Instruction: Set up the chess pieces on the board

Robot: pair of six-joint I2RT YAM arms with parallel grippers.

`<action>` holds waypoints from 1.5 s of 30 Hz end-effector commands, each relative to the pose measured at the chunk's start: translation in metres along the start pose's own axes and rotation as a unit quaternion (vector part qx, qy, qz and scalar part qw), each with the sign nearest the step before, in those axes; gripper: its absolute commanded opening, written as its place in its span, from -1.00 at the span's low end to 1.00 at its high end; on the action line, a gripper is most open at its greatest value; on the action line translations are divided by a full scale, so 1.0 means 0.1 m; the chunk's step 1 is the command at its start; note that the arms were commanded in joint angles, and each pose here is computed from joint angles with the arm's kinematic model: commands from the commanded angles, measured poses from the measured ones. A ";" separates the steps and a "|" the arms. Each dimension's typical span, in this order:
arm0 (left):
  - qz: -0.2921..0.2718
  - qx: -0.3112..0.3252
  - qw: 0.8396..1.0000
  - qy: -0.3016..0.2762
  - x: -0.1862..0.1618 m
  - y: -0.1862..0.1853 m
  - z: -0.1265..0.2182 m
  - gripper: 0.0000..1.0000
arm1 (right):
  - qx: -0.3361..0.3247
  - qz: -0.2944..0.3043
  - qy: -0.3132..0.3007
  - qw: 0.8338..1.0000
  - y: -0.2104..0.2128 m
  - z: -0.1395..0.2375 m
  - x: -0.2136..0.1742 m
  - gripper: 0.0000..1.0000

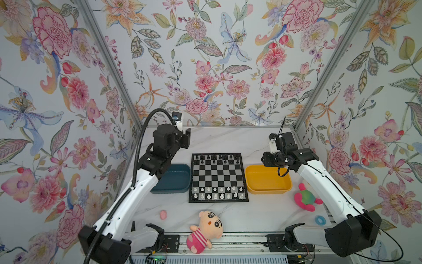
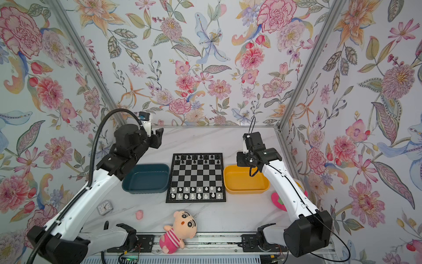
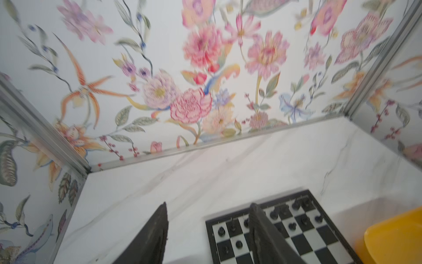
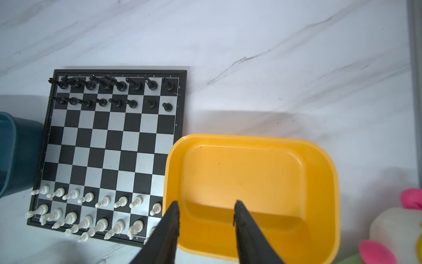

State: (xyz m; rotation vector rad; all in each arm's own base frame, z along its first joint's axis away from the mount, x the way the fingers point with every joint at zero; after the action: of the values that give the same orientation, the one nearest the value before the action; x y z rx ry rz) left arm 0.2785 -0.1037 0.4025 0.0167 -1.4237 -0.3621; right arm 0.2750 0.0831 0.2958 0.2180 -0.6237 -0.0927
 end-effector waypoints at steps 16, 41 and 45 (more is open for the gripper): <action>-0.039 0.298 0.952 -0.053 -1.75 0.25 0.48 0.99 | -0.036 0.086 -0.341 0.935 -0.49 -0.08 -0.25 0.98; -0.045 0.300 0.951 -0.060 -2.67 0.32 0.28 0.99 | -0.042 0.084 -0.361 0.928 -0.96 -1.18 -0.66 0.98; -0.060 0.274 0.959 -0.038 -2.74 0.28 0.12 0.99 | -0.040 0.061 -0.362 0.929 -1.07 -1.28 -0.69 0.98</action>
State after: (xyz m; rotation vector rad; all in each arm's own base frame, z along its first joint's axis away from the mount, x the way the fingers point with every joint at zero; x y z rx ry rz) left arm 0.2364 -0.0024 0.1072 0.5681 -1.3106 -0.1272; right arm 0.2879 0.0166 0.1224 0.0209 -1.2743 -0.0472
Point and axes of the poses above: each gripper's point midway between its finger pads, its own z axis back along the fingers, its own y axis along the line the jaws close on, x = y × z, the point moved 9 cm from there along z, back along the fingers, and after that the axes turned 10 degrees about -z, right-handed, at the moved point
